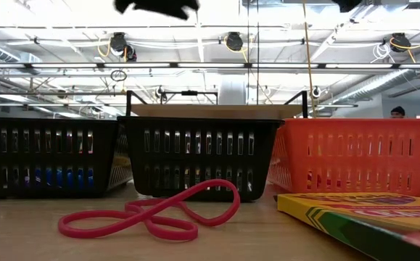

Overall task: Pick & Place Office Desk Supplies
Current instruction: Put the yellow spring keychain into the left black bin

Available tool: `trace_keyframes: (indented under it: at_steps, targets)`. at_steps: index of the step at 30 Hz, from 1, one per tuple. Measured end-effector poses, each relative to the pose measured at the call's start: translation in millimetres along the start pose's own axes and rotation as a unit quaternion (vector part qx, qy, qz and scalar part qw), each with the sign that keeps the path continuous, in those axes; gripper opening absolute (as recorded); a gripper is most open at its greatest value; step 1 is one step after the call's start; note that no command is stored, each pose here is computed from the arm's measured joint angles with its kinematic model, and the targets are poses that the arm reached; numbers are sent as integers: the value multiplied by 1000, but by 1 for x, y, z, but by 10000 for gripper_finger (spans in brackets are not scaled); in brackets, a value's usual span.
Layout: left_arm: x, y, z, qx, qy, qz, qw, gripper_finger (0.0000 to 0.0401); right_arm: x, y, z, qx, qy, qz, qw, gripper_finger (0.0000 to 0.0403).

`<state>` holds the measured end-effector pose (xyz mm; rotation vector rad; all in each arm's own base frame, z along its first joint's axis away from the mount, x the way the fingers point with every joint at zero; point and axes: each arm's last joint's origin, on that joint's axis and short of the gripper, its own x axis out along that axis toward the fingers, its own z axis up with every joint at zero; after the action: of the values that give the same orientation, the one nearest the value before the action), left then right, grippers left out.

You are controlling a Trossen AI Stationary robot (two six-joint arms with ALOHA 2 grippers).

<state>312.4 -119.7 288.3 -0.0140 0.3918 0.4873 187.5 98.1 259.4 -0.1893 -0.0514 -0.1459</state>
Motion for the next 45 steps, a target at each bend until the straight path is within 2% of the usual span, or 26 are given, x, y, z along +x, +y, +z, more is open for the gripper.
trace_keyframes:
  at_steps: [7,13,17,20,26,33,35,38,41,43,45]
  targets:
    - [14,6,25,48,-67,-50,995,157,-17,-11,-11,54,90,14,994,210]
    - [25,17,32,88,-79,-56,991,157,-31,-6,-18,119,143,48,981,210]
    - [34,26,34,120,-78,-37,989,157,-37,4,-18,197,162,110,961,210]
    - [40,35,37,132,-76,-22,988,157,-41,9,-24,249,201,116,940,209]
    - [51,50,40,131,-70,4,989,157,-47,22,-50,335,317,75,884,185]
    - [59,61,42,115,-67,20,991,157,-48,41,-68,400,419,88,810,152]
    - [60,62,42,115,-67,14,991,157,-50,44,-70,418,451,101,782,147]
    - [62,63,43,112,-67,-5,991,157,-54,50,-72,437,505,136,732,144]
    - [62,64,43,106,-69,-21,992,157,-62,54,-72,428,556,183,689,144]
    - [62,63,43,99,-68,-27,992,157,-67,56,-72,419,576,196,674,144]
    - [62,63,43,92,-68,-33,993,157,-70,57,-72,417,582,196,670,143]
